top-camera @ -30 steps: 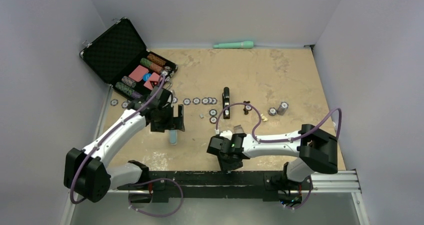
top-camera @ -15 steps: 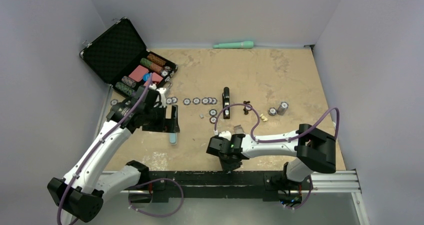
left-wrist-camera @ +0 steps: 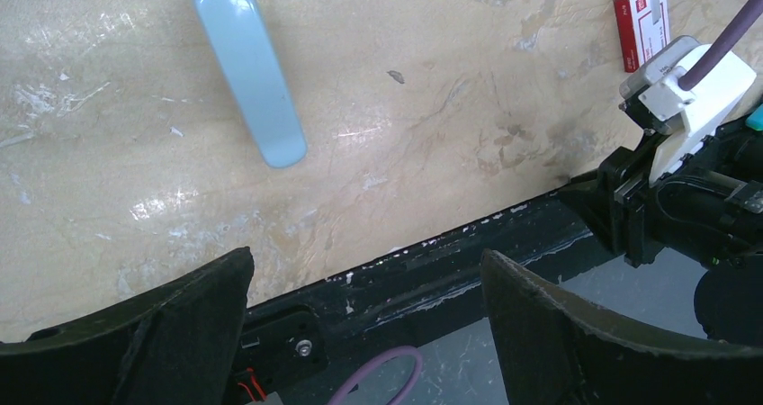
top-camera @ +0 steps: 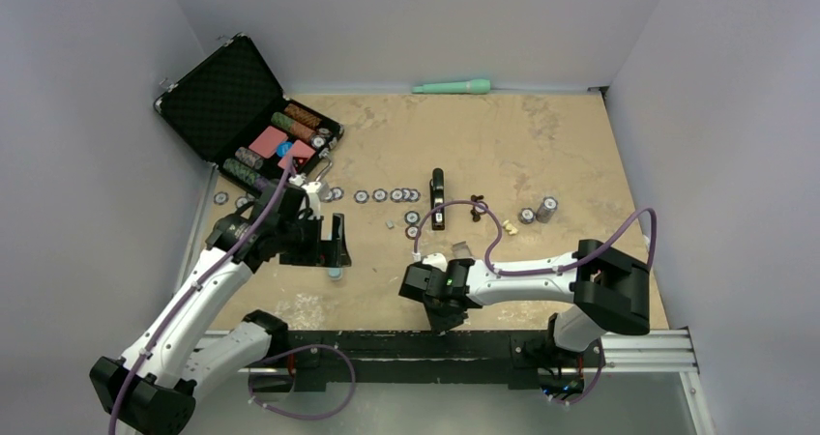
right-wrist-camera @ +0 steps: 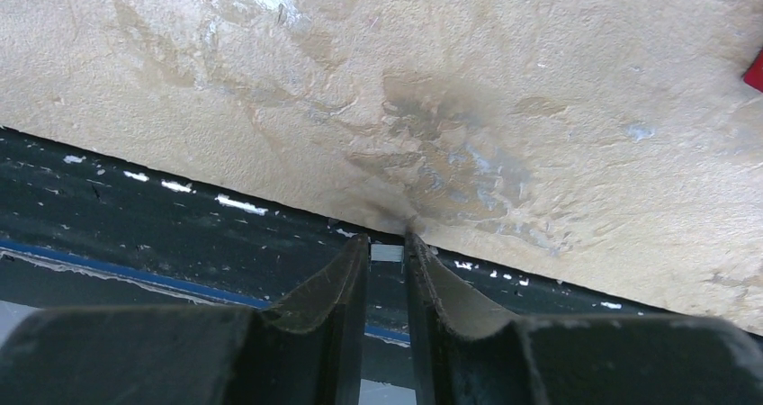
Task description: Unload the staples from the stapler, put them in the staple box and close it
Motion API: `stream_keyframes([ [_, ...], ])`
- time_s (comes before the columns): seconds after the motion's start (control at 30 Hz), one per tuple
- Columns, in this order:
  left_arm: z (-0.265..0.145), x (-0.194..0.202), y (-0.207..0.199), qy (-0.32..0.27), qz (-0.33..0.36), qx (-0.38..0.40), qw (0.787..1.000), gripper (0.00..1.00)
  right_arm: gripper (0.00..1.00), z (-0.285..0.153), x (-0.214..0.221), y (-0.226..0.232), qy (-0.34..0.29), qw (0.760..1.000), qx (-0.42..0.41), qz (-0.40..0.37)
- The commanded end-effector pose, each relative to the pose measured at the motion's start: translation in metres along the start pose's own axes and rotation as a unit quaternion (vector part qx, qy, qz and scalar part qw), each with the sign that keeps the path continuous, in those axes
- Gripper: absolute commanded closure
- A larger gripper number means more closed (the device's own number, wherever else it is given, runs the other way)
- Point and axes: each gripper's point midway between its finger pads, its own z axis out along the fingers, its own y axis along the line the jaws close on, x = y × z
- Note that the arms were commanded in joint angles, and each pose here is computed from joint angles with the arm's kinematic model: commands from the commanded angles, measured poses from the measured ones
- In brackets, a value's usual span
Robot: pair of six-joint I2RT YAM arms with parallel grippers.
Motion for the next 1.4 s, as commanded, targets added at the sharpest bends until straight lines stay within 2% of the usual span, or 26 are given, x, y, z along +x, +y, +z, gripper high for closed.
stream_keyframes([
  [0.0,-0.001,-0.008,-0.006,-0.018,-0.006,0.016,1.000,0.00,0.76,0.002,0.006,-0.011,0.006,1.000,0.019,-0.014],
  [0.2,-0.002,-0.008,-0.006,-0.024,-0.006,0.016,1.000,0.00,0.76,-0.015,-0.013,0.002,-0.021,0.999,0.013,-0.021],
  [0.43,-0.004,-0.009,-0.004,-0.033,-0.007,0.011,0.999,0.00,0.75,-0.013,-0.054,0.015,-0.067,0.995,0.054,-0.059],
  [0.5,-0.005,-0.009,-0.004,-0.036,-0.007,0.012,0.999,0.00,0.72,-0.011,-0.066,0.017,-0.080,0.993,0.058,-0.062],
  [0.57,-0.006,-0.009,-0.004,-0.038,-0.007,0.012,0.999,0.00,0.59,-0.013,-0.081,0.021,-0.096,0.992,0.050,-0.059],
  [0.67,-0.007,-0.009,-0.003,-0.041,-0.008,0.011,0.999,0.00,0.27,-0.021,-0.103,0.025,-0.125,0.990,0.036,-0.059],
  [0.73,-0.007,-0.009,-0.003,-0.041,-0.009,0.009,0.999,0.00,0.20,-0.026,-0.116,0.023,-0.137,0.988,0.040,-0.054],
  [0.9,-0.004,-0.008,-0.002,-0.034,-0.011,0.005,0.999,0.00,0.19,-0.038,-0.130,0.019,-0.155,0.987,0.033,-0.034],
  [1.07,-0.003,-0.008,0.003,-0.036,-0.016,-0.009,0.999,0.00,0.20,-0.044,-0.124,0.024,-0.152,0.988,-0.002,-0.015],
  [1.27,-0.003,-0.009,0.025,-0.050,-0.043,-0.072,0.995,0.00,0.25,-0.050,-0.102,0.046,-0.111,0.990,-0.082,0.009],
  [1.37,-0.004,-0.011,0.029,-0.057,-0.045,-0.085,0.994,0.00,0.26,-0.048,-0.090,0.051,-0.086,0.993,-0.086,0.004],
])
